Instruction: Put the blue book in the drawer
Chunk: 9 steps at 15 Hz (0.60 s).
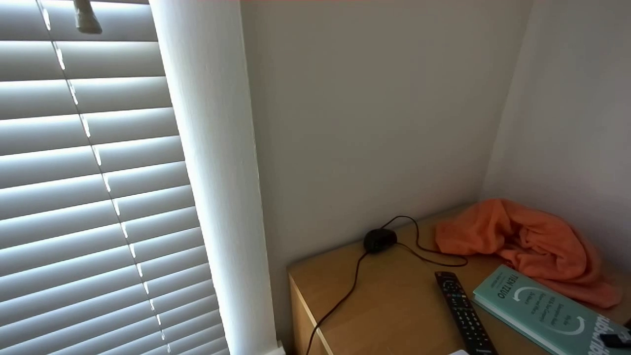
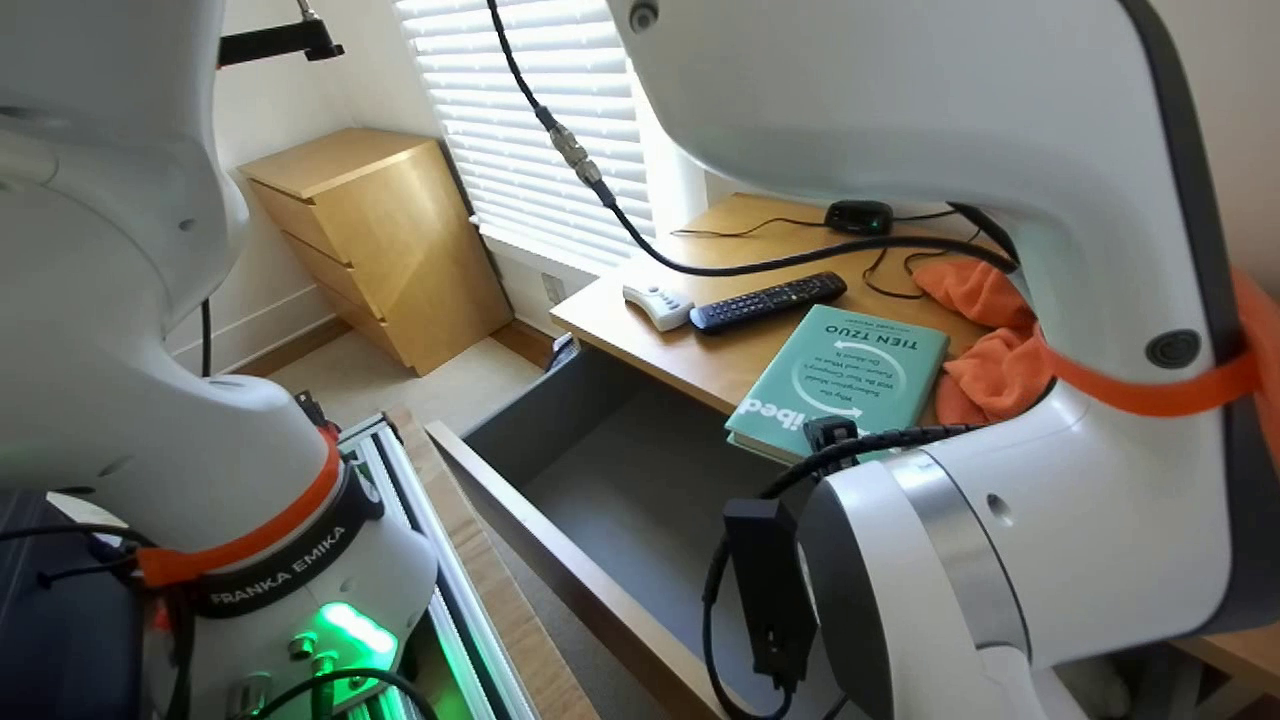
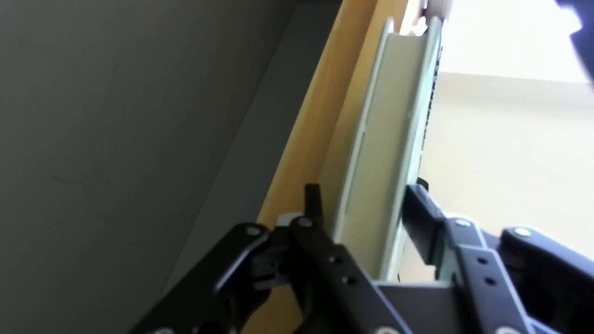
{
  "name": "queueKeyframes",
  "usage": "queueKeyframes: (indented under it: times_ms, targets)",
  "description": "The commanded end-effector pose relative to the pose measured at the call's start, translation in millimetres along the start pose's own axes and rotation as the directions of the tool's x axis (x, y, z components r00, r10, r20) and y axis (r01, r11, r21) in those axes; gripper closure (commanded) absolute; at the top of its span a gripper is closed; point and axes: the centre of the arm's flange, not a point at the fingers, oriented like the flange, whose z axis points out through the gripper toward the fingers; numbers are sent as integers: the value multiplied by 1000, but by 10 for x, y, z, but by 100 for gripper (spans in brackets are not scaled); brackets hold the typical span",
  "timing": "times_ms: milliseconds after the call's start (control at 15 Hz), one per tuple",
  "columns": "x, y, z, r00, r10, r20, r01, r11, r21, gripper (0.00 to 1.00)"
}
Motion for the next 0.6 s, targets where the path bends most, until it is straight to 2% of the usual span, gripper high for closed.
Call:
queueKeyframes:
  times_ms: [0, 67, 333, 533]
  targets:
    - [55, 134, -20, 999, 40, -6, -40, 999, 23, 84]
    - [49, 123, -26, 999, 48, 0, -48, 998, 35, 89]
    - [29, 76, -79, 998, 52, 26, -53, 998, 28, 91]
    - [34, -12, -147, 998, 4, 63, -7, 999, 46, 91]
